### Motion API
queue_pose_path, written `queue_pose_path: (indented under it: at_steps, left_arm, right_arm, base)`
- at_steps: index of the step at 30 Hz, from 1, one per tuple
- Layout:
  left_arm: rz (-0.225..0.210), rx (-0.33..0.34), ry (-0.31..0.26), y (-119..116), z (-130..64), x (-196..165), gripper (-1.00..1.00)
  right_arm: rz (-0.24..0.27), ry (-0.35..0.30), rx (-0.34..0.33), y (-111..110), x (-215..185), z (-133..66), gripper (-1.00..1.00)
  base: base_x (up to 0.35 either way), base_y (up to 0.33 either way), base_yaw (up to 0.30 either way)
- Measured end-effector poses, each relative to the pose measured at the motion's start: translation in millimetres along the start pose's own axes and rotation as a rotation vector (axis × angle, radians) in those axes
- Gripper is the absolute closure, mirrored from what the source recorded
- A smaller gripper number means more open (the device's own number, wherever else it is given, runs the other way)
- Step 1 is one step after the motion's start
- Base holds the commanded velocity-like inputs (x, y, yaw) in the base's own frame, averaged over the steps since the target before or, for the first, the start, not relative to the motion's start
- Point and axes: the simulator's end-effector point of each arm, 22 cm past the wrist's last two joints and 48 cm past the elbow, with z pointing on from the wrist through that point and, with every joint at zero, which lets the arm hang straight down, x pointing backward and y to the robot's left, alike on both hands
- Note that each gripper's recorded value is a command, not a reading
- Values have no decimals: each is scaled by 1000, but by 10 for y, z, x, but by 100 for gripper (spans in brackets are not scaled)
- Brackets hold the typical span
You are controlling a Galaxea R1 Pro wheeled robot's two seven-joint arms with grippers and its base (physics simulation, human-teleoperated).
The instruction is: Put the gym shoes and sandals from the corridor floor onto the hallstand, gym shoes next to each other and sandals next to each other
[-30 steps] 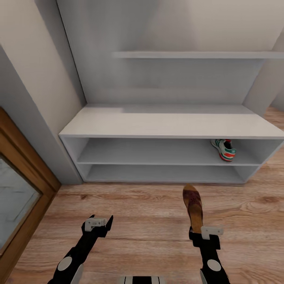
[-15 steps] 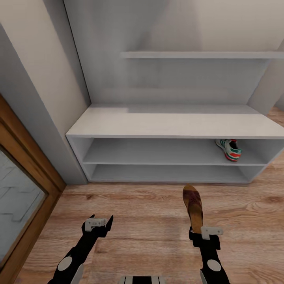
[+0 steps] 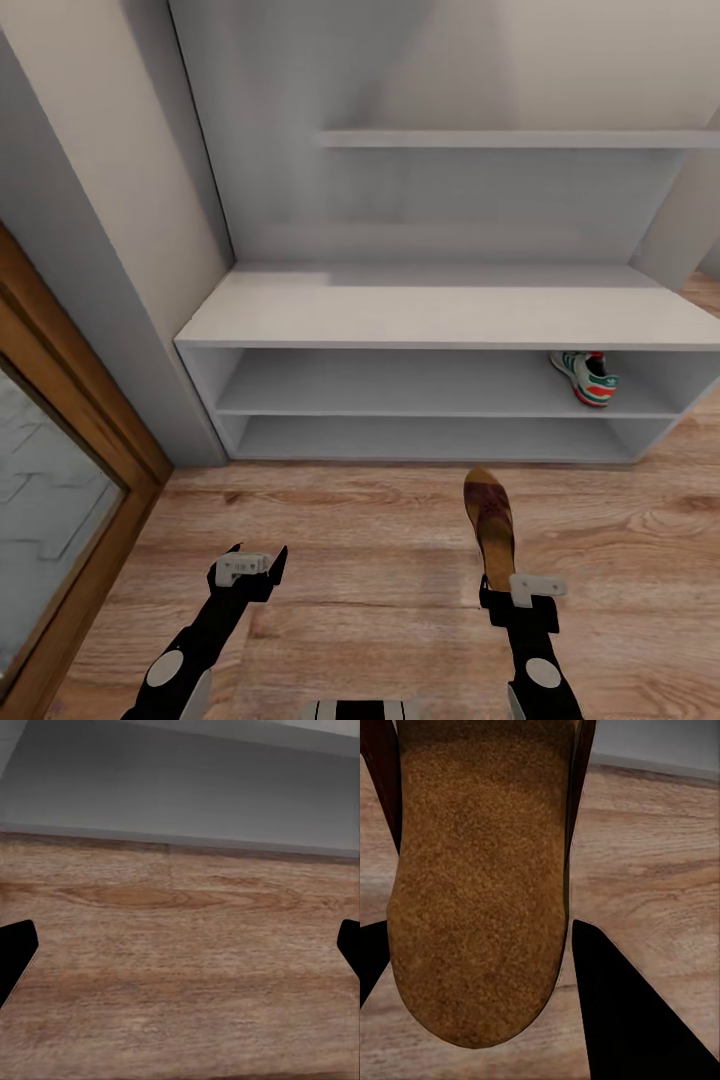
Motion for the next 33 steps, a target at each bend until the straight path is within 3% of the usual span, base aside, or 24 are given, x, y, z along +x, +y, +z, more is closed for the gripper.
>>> queue_pose_path:
  at_steps: [16,33]
  left_arm:
    - [0,0,1,2,0,4,-100]
    - [0,2,1,-8,0,6,-100]
  right_arm:
    - [0,0,0,-2,-2,0,100]
    - [4,1,-2,28,-12,-1,100]
  base:
    - [-131,244,0]
    - [-25,39,0]
